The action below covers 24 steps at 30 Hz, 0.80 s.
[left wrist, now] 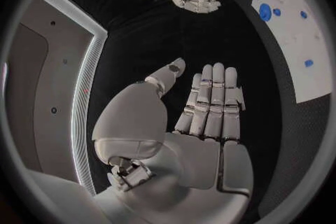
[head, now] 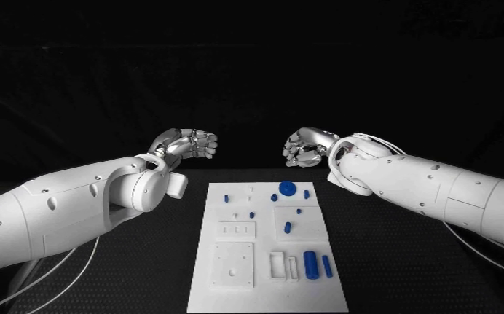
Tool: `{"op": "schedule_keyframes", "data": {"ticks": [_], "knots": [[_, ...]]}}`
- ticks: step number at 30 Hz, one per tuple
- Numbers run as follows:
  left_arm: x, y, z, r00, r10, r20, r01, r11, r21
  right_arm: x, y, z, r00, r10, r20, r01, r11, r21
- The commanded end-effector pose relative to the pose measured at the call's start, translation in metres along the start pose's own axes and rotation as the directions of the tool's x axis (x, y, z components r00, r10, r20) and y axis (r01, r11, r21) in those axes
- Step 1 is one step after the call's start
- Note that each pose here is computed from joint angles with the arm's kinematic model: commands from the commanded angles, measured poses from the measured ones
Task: Assemble the parts on the task board
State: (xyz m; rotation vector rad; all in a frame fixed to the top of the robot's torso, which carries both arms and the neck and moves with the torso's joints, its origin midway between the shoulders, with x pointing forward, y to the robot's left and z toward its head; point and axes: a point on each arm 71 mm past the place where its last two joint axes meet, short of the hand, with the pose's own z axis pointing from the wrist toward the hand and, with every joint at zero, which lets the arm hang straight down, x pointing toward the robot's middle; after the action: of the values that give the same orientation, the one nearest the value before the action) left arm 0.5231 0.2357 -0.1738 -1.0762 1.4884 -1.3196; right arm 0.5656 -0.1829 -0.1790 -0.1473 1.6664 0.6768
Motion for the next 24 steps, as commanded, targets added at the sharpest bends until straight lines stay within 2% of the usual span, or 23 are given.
{"op": "schedule_keyframes", "data": {"ticks": [1, 6, 12, 24], "knots": [[0.0068, -0.0039, -0.0053, 0.999, -0.004, -0.043, 0.004, 1.0, 0.012, 0.005, 0.011, 0.003, 0.971, -0.237, -0.019, 0.235, 0.97, -0.059], [0.0123, -0.0064, -0.0094, 0.998, -0.011, -0.063, 0.012, 1.0, 0.013, 0.021, 0.02, 0.007, 0.947, -0.318, -0.053, 0.313, 0.946, -0.09], [0.0175, -0.0072, -0.0113, 0.997, -0.02, -0.077, 0.021, 1.0, 0.013, 0.04, 0.02, 0.009, 0.912, -0.4, -0.096, 0.391, 0.915, -0.099], [0.0243, -0.0082, -0.0144, 0.995, -0.031, -0.099, 0.032, 0.999, 0.01, 0.049, 0.013, 0.008, 0.892, -0.435, -0.122, 0.427, 0.9, -0.083]]}}
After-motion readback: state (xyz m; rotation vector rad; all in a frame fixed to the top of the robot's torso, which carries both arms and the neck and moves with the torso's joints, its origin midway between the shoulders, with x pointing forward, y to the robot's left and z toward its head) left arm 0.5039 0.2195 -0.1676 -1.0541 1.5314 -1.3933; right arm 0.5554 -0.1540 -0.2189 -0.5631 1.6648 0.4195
